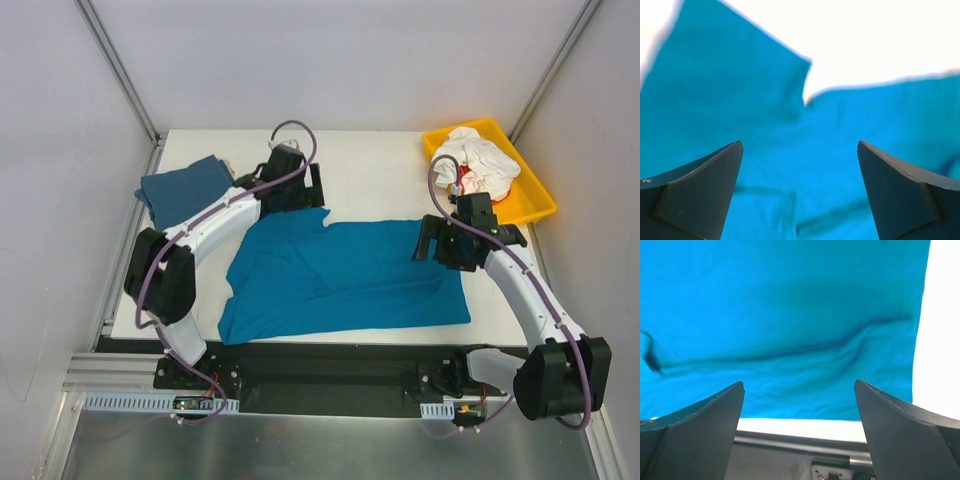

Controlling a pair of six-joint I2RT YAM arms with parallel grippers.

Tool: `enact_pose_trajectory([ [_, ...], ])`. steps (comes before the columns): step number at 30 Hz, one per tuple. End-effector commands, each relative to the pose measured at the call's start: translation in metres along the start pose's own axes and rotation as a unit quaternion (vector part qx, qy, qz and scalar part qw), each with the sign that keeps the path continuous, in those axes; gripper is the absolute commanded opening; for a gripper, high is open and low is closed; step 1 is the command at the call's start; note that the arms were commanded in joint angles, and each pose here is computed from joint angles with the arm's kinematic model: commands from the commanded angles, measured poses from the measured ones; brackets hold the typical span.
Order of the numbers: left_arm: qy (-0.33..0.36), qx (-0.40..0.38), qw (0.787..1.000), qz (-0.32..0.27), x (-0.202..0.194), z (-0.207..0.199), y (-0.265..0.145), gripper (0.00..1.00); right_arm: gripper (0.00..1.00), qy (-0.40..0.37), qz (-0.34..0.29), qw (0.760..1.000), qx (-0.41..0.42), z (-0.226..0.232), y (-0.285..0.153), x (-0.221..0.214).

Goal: Fold and stack the t-shirts
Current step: Grap the side of the flattened tshirt furthest away from the robot with both arms

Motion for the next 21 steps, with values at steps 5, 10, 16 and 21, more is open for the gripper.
enact_pose_trajectory([
  [5,-0.007,0.106,0.994,0.034,0.070,0.047,0.057,0.99,0.96,0.015,-0.026,1.000,-0.001,0.014,0.002,0.029],
  [10,0.033,0.160,0.986,0.013,0.098,0.061,0.111,0.99,0.96,0.015,-0.009,1.000,-0.020,0.009,0.011,0.025],
  [16,0.072,0.185,0.980,0.008,0.109,0.069,0.142,0.95,0.96,0.016,-0.001,0.999,-0.030,0.005,0.013,0.020],
  [21,0.064,0.192,0.978,0.046,0.086,0.080,0.152,0.77,0.96,0.014,-0.002,0.999,-0.037,0.003,0.013,0.018],
])
Point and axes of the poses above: each gripper's point midway between its finger pads, its own y axis out along the fingers, its own z axis along the line the jaws close on, x = y × z, the point moved 9 cm from there along -y, back along the fingers, and after that the axes turned 6 degrees about y, right-handed, at the moved point
